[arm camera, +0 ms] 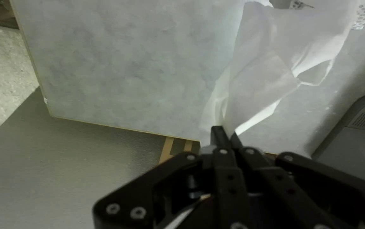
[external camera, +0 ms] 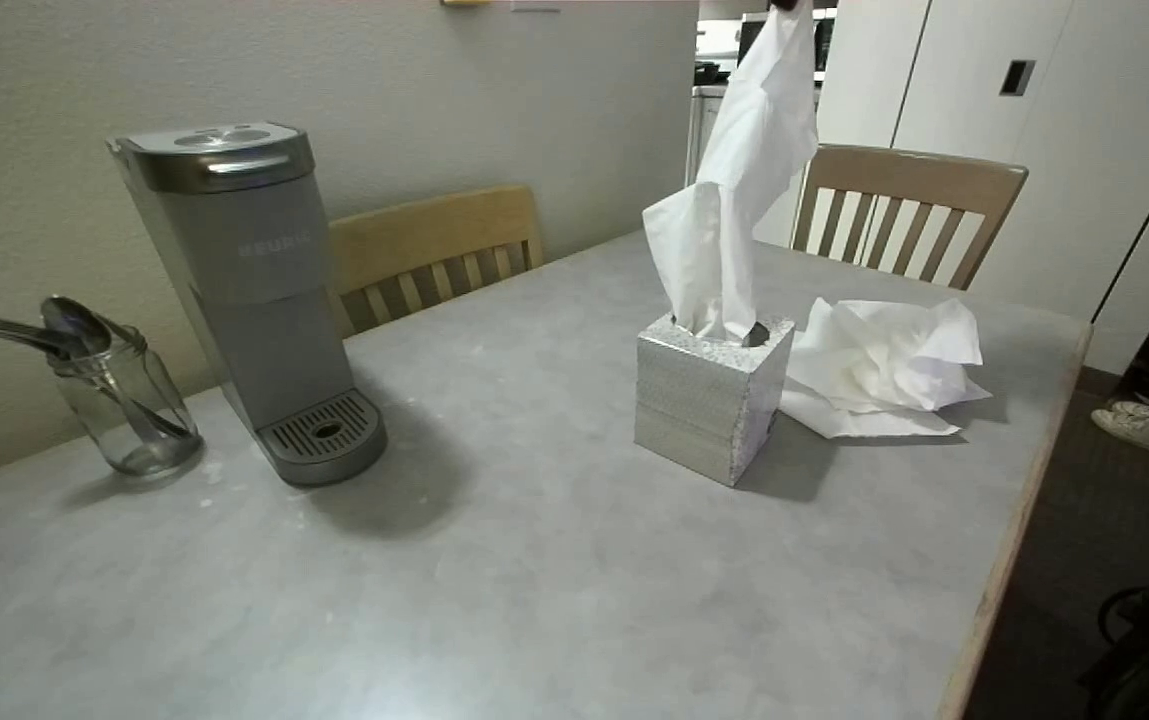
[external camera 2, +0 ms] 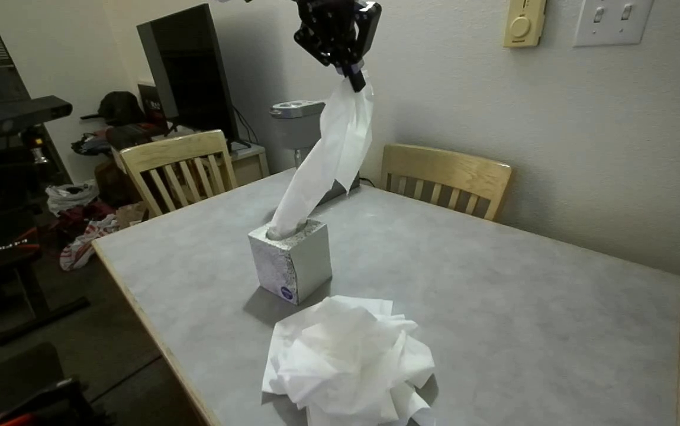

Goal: Remove the tissue out of the tissue box and put it on the table

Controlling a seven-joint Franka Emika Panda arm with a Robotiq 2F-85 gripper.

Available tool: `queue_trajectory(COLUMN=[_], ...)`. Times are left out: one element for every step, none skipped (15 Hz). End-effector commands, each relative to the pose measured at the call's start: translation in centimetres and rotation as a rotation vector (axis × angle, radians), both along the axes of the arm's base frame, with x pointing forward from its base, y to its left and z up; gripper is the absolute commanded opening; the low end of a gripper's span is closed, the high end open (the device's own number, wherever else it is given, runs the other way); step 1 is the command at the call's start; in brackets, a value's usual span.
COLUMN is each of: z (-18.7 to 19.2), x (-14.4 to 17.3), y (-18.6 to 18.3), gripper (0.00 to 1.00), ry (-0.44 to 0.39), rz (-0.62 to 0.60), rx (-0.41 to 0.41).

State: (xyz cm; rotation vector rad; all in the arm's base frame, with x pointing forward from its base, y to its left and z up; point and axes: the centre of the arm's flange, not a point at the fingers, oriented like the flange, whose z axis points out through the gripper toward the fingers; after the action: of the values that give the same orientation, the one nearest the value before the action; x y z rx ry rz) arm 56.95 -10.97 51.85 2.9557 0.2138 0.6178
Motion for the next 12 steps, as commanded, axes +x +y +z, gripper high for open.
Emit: queue_trajectory(z=[-1.7,-2.2,-2.7,-3.1,-3.5,-4.0,-4.5,-5.3,-6.5,-7.8,-9.1,-10.8], x=[-1.4,-1.7,-2.0,-2.2,-2.4,-2.6,-2.8,-3.1,-3.3,-3.5,-3.6,-3.8], y=[-3.9,-4.8,-5.7,-6.5,-7.2,-7.7,-8.1,-8.2,-8.3,-8.4,-8.6,-8.9], gripper=[0.00,0.00,0.00,0.00,0.00,0.00,0.00,0.00,0.00,0.00,0.00,0.00], ry=[0.026,0.031,0.035,0.044,0.052,0.058,0.065,0.073,0.076,0.075,0.082,0.092], rz=[-0.079,-0.100,-0.119,-0.135,-0.150,-0.165,-0.178,-0.195,-0.213,-0.232,-0.253,-0.276], rx=[-0.001,0.000,0.000,0.003,0.006,0.012,0.025,0.039,0.053,0.061,0.065,0.064])
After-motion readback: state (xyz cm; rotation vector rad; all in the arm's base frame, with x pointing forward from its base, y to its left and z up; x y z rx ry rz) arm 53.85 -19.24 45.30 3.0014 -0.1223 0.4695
